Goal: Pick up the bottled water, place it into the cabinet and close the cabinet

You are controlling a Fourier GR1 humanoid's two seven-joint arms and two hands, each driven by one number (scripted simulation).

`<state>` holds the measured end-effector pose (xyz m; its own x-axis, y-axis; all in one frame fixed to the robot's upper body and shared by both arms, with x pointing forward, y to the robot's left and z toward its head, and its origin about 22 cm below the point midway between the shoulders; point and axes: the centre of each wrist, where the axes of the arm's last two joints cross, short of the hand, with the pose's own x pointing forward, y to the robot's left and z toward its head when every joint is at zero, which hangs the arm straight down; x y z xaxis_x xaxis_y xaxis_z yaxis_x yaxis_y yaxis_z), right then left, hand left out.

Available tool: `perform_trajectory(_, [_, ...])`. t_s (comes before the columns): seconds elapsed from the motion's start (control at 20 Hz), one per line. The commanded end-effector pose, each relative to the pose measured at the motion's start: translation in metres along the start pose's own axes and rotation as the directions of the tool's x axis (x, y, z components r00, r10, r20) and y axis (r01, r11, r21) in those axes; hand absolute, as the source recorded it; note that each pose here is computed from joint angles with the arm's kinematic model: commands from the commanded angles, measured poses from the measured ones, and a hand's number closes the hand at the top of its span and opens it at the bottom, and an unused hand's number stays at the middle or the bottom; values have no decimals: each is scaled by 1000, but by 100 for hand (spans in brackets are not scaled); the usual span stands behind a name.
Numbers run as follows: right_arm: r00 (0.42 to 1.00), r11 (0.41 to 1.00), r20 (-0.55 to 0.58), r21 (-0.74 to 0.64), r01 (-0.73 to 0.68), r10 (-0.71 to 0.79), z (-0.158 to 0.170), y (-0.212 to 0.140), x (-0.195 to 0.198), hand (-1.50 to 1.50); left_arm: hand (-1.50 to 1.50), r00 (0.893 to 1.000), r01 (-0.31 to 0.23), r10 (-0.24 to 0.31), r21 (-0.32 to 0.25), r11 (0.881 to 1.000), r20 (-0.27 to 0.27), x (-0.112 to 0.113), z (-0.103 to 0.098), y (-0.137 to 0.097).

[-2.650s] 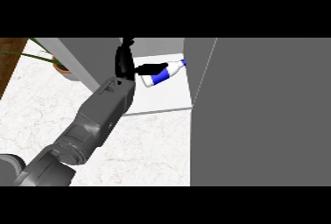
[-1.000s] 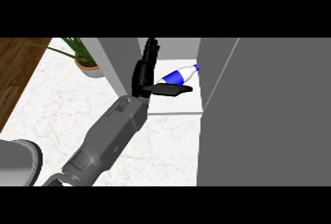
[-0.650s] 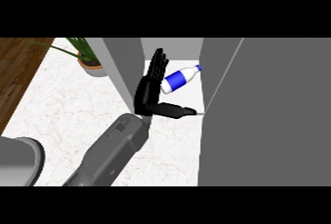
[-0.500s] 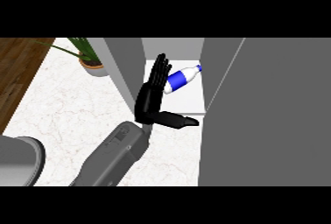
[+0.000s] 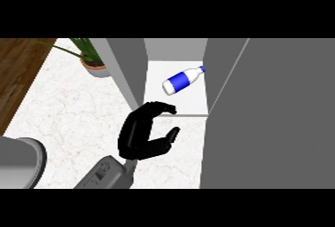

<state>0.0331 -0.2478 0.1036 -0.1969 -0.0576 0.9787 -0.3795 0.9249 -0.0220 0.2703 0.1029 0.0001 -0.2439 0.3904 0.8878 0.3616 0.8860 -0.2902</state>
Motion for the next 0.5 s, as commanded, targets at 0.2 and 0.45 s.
perform_trajectory(0.2, [998,960,1,274,-63,65,-10,12,36,150,-150,999,34,-35,48,998,4,43,46,48])
perform_trajectory(0.45, [994,931,67,348,-109,91,-12,18,50,150,-150,999,42,-45,119,992,21,68,67,72])
